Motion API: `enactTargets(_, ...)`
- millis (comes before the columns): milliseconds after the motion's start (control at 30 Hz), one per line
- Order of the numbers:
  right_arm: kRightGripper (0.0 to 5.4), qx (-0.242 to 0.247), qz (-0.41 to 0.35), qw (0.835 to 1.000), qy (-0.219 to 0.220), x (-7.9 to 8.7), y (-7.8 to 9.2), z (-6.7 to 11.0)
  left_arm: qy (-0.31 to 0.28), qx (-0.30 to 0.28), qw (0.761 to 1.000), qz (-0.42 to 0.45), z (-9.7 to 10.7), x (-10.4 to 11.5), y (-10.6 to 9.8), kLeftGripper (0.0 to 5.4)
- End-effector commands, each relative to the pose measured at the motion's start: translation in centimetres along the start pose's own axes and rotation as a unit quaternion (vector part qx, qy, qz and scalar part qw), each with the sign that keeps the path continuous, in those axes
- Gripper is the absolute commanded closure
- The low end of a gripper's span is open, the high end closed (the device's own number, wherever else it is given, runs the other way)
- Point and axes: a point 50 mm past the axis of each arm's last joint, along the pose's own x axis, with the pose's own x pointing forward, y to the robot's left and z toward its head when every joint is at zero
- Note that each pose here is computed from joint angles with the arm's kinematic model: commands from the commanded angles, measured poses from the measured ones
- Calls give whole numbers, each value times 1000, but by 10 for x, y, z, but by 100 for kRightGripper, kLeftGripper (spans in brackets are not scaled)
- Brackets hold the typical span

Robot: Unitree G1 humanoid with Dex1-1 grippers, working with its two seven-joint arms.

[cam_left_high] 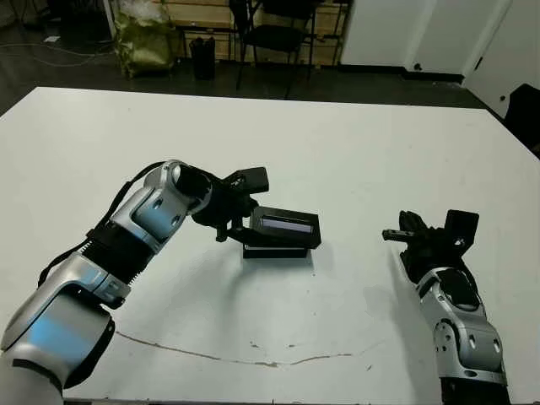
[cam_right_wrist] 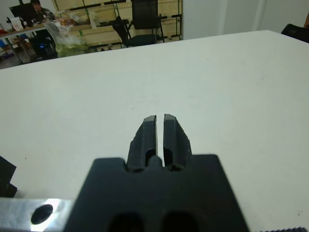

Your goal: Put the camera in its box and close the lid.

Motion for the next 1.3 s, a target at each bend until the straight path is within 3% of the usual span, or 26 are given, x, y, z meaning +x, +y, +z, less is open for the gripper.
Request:
enactTargets(33, 540, -6, -8, 1000, 12, -1, -2, -3, 22, -5, 1000, -6, -5, 1, 0, 297)
enactTargets(367, 540, 6, -1, 1000, 8, -1, -2, -2, 30, 1, 999, -11, -4, 2, 1, 297)
enactTargets(567, 540, -14, 5, 1000, 7, -1, -2, 2, 48, -19, 999, -11, -6, 0, 1, 297)
enactTargets(967, 540, 13, -2, 1000, 17, -1, -2, -1, 72, -65, 995, -1, -12, -2, 2, 297)
enactTargets(1300, 540, -1, -2, 1000, 7, -3, 0, 1, 83, -87, 993, 3, -19, -3, 2, 297)
